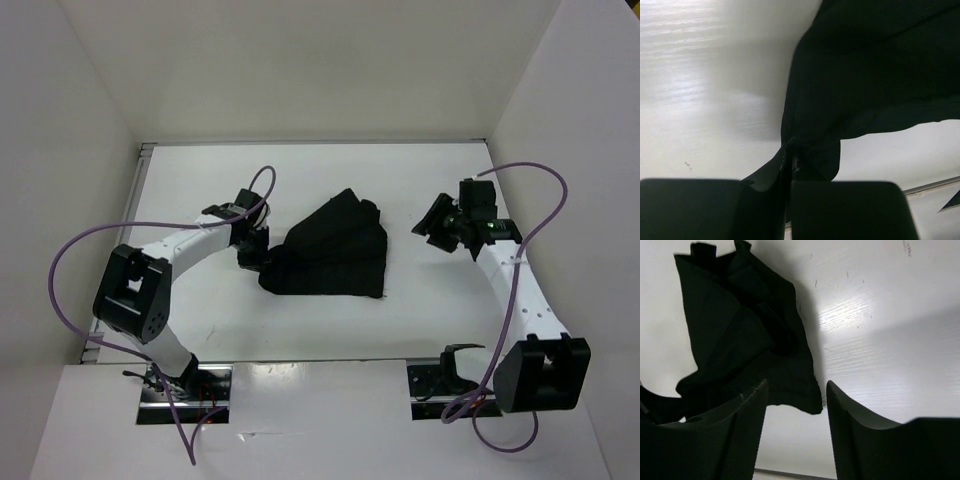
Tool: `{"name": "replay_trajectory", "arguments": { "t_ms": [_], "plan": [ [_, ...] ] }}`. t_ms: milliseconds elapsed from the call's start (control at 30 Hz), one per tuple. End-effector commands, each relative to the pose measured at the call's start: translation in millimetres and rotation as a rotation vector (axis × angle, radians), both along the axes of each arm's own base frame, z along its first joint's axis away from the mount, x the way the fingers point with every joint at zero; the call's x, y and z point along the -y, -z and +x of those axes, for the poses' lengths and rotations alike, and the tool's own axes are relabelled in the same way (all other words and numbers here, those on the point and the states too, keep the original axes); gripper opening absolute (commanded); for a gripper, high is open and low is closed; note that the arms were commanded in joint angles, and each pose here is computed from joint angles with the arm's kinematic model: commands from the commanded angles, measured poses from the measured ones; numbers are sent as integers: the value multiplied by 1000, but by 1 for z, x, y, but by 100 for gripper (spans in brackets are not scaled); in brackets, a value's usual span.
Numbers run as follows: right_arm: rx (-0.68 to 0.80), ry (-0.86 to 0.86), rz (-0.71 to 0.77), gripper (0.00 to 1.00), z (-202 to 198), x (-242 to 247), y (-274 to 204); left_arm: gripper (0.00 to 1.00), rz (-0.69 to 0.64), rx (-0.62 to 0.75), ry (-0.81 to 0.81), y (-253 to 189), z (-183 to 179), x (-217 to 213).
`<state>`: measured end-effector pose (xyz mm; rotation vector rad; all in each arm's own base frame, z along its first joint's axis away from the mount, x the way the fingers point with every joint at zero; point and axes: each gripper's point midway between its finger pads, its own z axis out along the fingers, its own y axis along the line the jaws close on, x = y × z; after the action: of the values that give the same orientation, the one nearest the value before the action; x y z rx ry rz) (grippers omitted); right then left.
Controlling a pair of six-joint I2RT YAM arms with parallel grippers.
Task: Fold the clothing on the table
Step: Move the skirt to the center of the board, then flatten the skirt out
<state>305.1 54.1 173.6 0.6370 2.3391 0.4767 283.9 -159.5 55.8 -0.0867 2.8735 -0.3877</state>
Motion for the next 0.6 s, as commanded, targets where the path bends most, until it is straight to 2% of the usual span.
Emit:
{"name": "replay_trajectory", "arguments": {
  "t_ms": [0, 67, 200, 433, 567],
  "plan": [
    [-113, -73, 58, 54, -10, -31, 23, 0, -20, 71, -9, -13, 13, 10],
    [-170, -104, 72, 52, -15, -46, 37, 0, -1, 49, -12, -6, 8, 7],
    [-376, -133, 66, 49, -37, -72, 94, 0, 9, 43, 6, -2, 5, 4],
    [-513, -111, 46, 48, -41, -77, 140, 0, -2, -2, 26, 10, -1, 8],
    [-517, -130, 61, 46, -41, -83, 147, 0, 0, 1, 35, 11, -1, 7]
  ]
}}
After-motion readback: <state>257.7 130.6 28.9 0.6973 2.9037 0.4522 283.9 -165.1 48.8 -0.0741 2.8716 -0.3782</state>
